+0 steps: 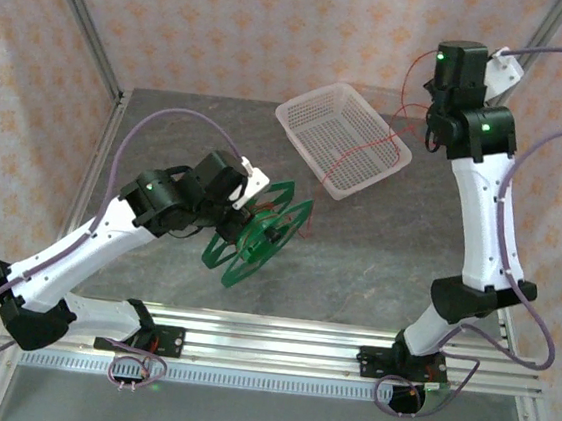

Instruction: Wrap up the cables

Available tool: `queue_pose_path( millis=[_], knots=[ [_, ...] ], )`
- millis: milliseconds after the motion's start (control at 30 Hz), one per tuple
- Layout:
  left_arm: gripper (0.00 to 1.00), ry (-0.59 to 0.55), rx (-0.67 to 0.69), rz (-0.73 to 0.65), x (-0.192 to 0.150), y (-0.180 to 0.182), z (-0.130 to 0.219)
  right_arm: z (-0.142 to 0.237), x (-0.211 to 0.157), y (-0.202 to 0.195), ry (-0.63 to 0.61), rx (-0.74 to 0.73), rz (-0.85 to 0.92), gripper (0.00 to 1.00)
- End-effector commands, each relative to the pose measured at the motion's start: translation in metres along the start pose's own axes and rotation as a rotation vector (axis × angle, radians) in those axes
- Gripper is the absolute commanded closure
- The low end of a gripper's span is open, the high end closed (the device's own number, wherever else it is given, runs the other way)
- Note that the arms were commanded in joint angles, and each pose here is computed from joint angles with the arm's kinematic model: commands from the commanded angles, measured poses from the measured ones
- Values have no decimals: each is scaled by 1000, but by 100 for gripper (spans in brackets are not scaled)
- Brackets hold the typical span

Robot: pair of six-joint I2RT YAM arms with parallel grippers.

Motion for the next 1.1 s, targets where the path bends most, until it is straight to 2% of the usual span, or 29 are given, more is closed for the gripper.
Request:
queue_pose_path(
  millis=[0, 133, 267, 433, 533, 833, 967, 1067],
  knots=[
    [100, 28, 122, -101, -6, 1, -1, 40, 52, 3, -182, 130, -225, 100],
    [100, 30, 237, -154, -15, 6, -6, 64, 76, 2, -264, 185, -283, 100],
    [100, 14, 292, -185, -21, 10, -6, 87, 98, -5, -354, 202, -302, 100],
    [100, 2, 288, -217, -27, 9, -6, 114, 122, -13, -470, 209, -278, 100],
    [100, -12, 265, -227, -30, 8, -6, 118, 129, -10, -509, 193, -230, 100],
    [100, -241, -10, -141, -23, -6, 37, 57, 87, 15, -387, 130, -15, 100],
    [100, -226, -93, -147, -28, -12, 42, 35, 78, 22, -358, 98, 16, 100],
    [100, -207, -90, -151, -33, -11, 42, 25, 77, 23, -386, 31, 37, 100]
  ],
)
Point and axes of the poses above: each hand's point on the last joint's axis, 136 mm out from that joint toward the fingers, its own z axis back along the fingers, its own y axis along the line the jaws close on, x = y × z, the point moved 10 cm from there along z, back along the fingers, and after that the axes turned 7 degrees about -z, right-handed, at the moved point
